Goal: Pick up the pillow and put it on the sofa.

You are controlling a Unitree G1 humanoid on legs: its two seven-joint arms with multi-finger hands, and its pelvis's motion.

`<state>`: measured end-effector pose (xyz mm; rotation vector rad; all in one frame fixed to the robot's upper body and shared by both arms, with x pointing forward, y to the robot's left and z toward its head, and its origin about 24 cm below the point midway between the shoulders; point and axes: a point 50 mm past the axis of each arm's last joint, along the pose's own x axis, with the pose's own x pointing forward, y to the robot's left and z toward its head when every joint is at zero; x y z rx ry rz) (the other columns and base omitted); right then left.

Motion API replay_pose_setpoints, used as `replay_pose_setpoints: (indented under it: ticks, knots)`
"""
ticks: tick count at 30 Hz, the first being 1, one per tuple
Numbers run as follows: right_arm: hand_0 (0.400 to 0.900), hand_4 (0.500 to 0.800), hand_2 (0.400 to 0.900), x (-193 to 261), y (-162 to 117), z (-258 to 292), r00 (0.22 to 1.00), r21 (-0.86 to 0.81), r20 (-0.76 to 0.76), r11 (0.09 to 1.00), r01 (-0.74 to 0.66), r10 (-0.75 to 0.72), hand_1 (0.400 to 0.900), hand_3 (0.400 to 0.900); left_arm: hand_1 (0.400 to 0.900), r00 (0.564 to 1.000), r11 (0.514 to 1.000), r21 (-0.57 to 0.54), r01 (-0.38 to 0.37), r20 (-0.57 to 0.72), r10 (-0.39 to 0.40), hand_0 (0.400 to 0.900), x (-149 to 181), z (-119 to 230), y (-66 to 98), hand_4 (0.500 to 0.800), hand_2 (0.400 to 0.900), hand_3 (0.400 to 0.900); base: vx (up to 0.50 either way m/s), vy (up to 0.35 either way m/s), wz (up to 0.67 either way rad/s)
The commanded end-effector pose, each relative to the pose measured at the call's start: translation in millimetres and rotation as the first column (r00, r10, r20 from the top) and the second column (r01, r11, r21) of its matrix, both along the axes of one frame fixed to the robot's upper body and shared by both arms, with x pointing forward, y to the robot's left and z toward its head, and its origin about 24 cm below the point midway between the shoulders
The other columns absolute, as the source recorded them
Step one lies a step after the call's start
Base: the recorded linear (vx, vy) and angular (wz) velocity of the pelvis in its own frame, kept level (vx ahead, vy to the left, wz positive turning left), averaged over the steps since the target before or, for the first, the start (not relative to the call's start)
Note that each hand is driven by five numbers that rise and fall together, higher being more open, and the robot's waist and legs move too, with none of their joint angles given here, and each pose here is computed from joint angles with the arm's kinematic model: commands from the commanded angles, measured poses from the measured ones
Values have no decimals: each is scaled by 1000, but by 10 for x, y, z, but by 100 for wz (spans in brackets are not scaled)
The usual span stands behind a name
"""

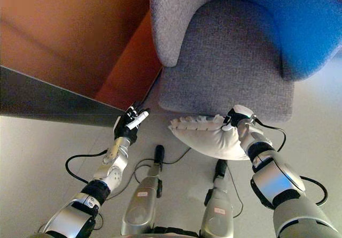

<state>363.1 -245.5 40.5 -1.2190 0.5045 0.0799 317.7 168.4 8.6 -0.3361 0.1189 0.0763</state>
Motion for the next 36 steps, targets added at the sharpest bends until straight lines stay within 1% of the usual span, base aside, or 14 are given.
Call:
replay_pose_setpoints:
  ticks: [1,5,10,14,21,29,36]
  knots:
    - [400,500,400,98,-133,357,994,-73,89,995,-62,68,400,400,900,989,999,31,-18,146,13,900,113,289,147,800,900,900,69,-32,1]
    - [400,500,400,-6,-146,249,994,-63,33,993,-99,101,400,400,900,996,999,47,-22,84,18,900,1,127,192,800,900,900,131,-41,2]
    - [400,500,400,-180,-150,107,990,-51,-41,989,-138,136,400,400,900,999,997,69,-34,-28,36,900,-216,-142,316,800,900,900,214,-41,2]
    - [400,500,400,-322,-203,34,987,-40,-72,988,-148,145,400,400,900,992,995,88,-48,-115,59,900,-412,-340,437,800,900,900,214,-19,-4]
    - [400,500,400,-490,-251,-21,982,-39,-87,984,-172,168,400,400,900,969,992,98,-81,-226,102,900,-666,-574,547,800,900,900,170,3,-7]
    - [400,500,400,-322,-224,409,975,-107,24,970,-218,222,400,400,900,958,989,89,-114,-253,134,900,-715,-623,594,800,900,900,36,9,-5]
    - [400,500,400,-120,-249,1006,959,-200,123,953,-227,254,400,400,900,953,988,94,-122,-268,144,900,-738,-635,648,800,900,900,37,7,-1]
